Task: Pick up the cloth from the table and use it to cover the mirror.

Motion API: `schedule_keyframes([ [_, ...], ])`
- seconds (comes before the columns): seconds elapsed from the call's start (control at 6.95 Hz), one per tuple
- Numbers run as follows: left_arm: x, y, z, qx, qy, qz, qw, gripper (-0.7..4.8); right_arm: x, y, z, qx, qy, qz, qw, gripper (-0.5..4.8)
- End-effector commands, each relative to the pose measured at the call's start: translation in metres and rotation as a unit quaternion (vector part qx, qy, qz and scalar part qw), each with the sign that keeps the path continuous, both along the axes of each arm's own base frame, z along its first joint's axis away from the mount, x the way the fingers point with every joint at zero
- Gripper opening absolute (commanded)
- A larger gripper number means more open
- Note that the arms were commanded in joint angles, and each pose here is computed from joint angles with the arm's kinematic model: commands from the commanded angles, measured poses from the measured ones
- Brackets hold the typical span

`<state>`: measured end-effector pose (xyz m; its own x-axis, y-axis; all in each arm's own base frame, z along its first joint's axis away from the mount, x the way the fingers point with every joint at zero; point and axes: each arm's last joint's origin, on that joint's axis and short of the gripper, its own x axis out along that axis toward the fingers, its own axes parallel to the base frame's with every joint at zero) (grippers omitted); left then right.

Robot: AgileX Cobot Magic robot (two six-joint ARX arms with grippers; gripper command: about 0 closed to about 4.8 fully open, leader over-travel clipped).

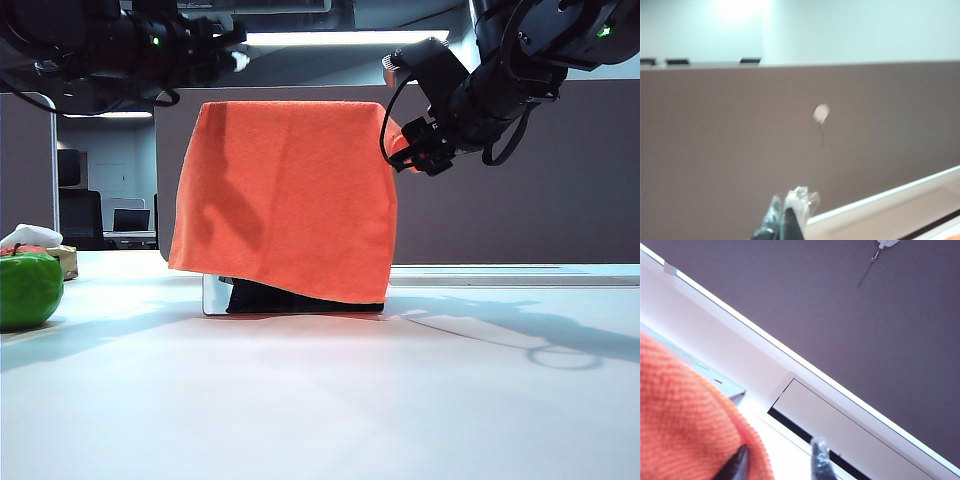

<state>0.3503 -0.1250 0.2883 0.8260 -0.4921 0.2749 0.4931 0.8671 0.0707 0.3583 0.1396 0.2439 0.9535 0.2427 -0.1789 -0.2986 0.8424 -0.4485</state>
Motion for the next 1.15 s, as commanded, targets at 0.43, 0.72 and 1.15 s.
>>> schedule_keyframes([
  [0.43,-0.007,0.000,0.016,-0.032,-0.050,-0.042,0.997,-0.06,0.001,-0.002,0.027,0.046,-0.118,-0.054,0.990,2.05],
  [0.72,-0.007,0.000,0.015,-0.028,-0.048,-0.041,0.998,-0.06,0.001,-0.004,0.027,0.046,-0.119,-0.071,0.989,1.41],
  [1.15,-0.004,-0.001,0.009,-0.018,-0.012,-0.040,0.999,-0.06,-0.001,-0.004,-0.001,-0.015,0.011,-0.059,0.998,4.53],
])
